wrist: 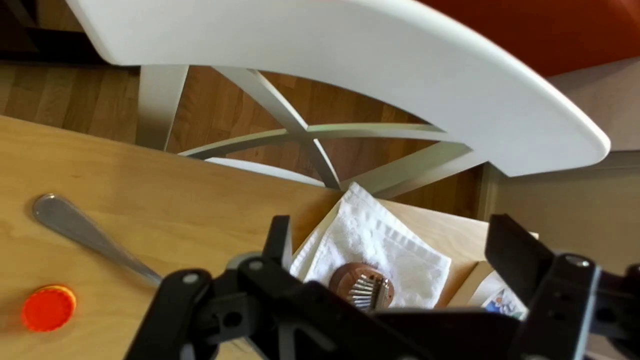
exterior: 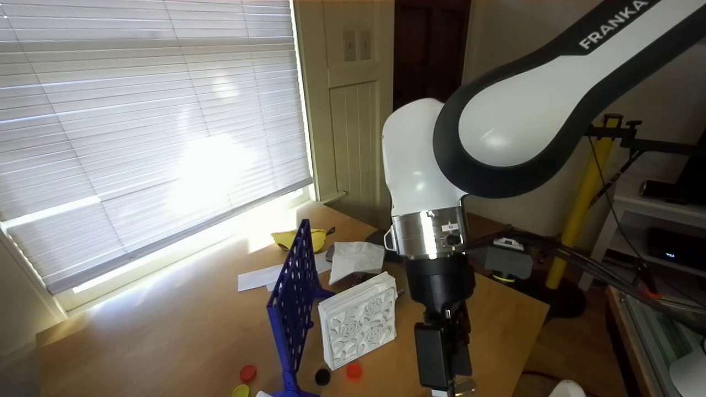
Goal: Place one yellow chip in the blue gameboard.
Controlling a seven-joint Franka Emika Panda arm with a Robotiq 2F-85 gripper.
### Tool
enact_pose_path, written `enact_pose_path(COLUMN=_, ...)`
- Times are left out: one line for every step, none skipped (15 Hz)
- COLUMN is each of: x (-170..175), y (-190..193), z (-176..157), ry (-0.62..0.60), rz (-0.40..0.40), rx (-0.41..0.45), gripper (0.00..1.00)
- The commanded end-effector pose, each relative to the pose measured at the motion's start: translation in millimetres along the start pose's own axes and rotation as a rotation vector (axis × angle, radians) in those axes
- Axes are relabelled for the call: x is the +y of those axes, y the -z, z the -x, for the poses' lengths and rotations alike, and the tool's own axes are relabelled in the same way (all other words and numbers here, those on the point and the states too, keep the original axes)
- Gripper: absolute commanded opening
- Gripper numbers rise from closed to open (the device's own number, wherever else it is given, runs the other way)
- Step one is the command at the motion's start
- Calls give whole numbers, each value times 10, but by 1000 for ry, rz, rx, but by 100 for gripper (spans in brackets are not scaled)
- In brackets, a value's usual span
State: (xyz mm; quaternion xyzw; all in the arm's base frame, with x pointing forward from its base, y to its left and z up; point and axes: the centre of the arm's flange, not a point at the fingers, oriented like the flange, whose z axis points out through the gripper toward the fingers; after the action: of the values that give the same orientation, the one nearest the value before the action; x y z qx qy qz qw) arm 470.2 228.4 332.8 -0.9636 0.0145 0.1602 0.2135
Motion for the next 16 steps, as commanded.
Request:
enact_pose_path(x=108, y=-88, z=46, ry=-57, rz=99, rx=136, gripper=100)
enact_pose_path(x=173, y=-116, z=74, ry=-76, rz=128, rx=178, gripper=100)
enact_pose_path(x=223, y=-136, z=87, ry=-103, rz=167, rx=198, gripper=100)
enact_pose_path(x=284, y=-158, z=107, ry=-130, rz=218, rx=196, gripper=100)
enact_pose_path(x=363, y=-152, z=141, ry=-152, rz=256, rx=221, gripper=100)
enact_pose_path(x=450, y=-114, z=168, ry=-171, rz=293, rx=254, gripper=100)
enact_pose_path(x=513, y=-99, z=200, ry=-192, rz=330, rx=280, gripper=100)
enact_pose_path(x=598, y=-105, z=178, ry=-209, rz=359, rx=320, gripper=100)
enact_pose_path(x=689, y=-110, z=158, ry=-236, rz=380, rx=362, gripper=100)
enact_pose_path(x=770, y=-131, z=141, ry=-256, rz=382, rx=381, gripper=100)
enact_pose_path(x=861, y=-191, z=109, ry=-270, rz=349, rx=379, gripper=100)
enact_pose_path(x=938, y=-264, z=82, ry=-282, rz=297, rx=352, gripper=100)
enact_pose_path(x=1006, y=-342, z=76, ry=-290, rz=257, rx=349, gripper=100)
enact_pose_path(x=1073, y=-412, z=71, ry=-311, rz=214, rx=347, gripper=100)
enact_pose_path(x=1148, y=-467, z=58, ry=-335, rz=167, rx=351, gripper=100)
enact_pose_path(x=1223, y=-473, z=47, ry=-359, rz=123, rx=364, gripper=100)
